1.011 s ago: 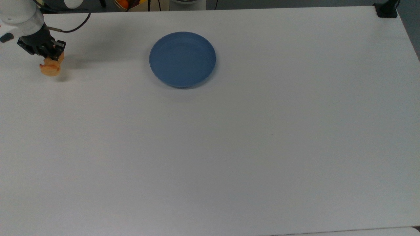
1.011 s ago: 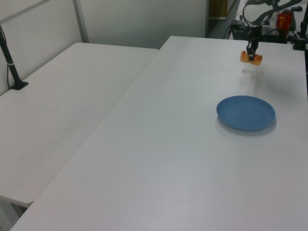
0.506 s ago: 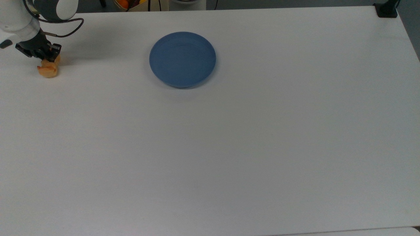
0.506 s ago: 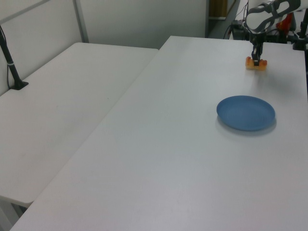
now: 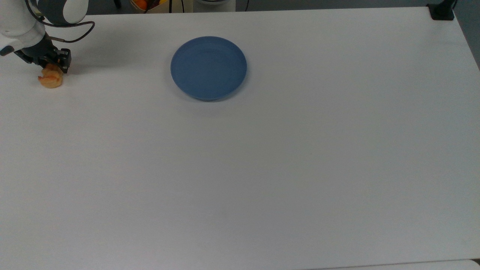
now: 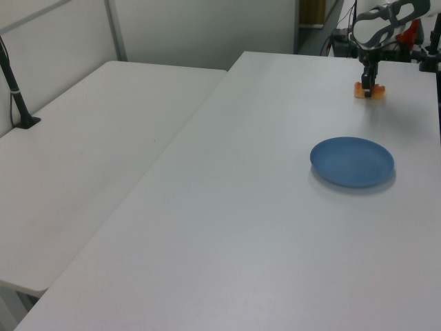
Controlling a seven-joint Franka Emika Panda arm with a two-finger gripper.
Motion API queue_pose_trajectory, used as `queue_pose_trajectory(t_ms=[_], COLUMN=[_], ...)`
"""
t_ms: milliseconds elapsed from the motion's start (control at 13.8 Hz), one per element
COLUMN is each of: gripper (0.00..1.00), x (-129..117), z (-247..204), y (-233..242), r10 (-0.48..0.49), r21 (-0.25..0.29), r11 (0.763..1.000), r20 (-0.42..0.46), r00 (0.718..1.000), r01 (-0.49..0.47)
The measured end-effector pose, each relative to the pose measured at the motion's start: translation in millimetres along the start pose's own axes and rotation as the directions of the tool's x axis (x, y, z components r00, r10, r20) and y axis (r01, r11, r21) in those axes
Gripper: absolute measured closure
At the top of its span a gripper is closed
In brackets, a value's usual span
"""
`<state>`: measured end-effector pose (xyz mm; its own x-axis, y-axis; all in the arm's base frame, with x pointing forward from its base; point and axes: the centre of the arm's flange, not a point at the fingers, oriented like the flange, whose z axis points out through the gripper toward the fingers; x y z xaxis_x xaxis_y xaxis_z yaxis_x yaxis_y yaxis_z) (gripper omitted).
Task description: Put the bread on the table
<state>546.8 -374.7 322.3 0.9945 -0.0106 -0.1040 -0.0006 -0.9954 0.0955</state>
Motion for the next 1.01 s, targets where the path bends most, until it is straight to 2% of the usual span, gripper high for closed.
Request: queue_pose_trajectory(t_ms=[144,289,722,1011], gripper=[0.19,0.0,0.0,0.0], x=[-0.7,-0.8,-3.1,-4.2], z=[0.4,0.2,-12.3,-67.0], y=[1.0,1.4,6.3,4.5], r10=[0.002,0.002,0.031,0.153], r21=[0.0,0.0,-0.005,-0.007], r11=[1.0,1.0,0.999,0.988], r20=[0.0,0.0,-0.021,-0.113], r00=[1.0,1.0,0.999,0.982], r01=[-0.002,-0.002,-0.031,-0.155])
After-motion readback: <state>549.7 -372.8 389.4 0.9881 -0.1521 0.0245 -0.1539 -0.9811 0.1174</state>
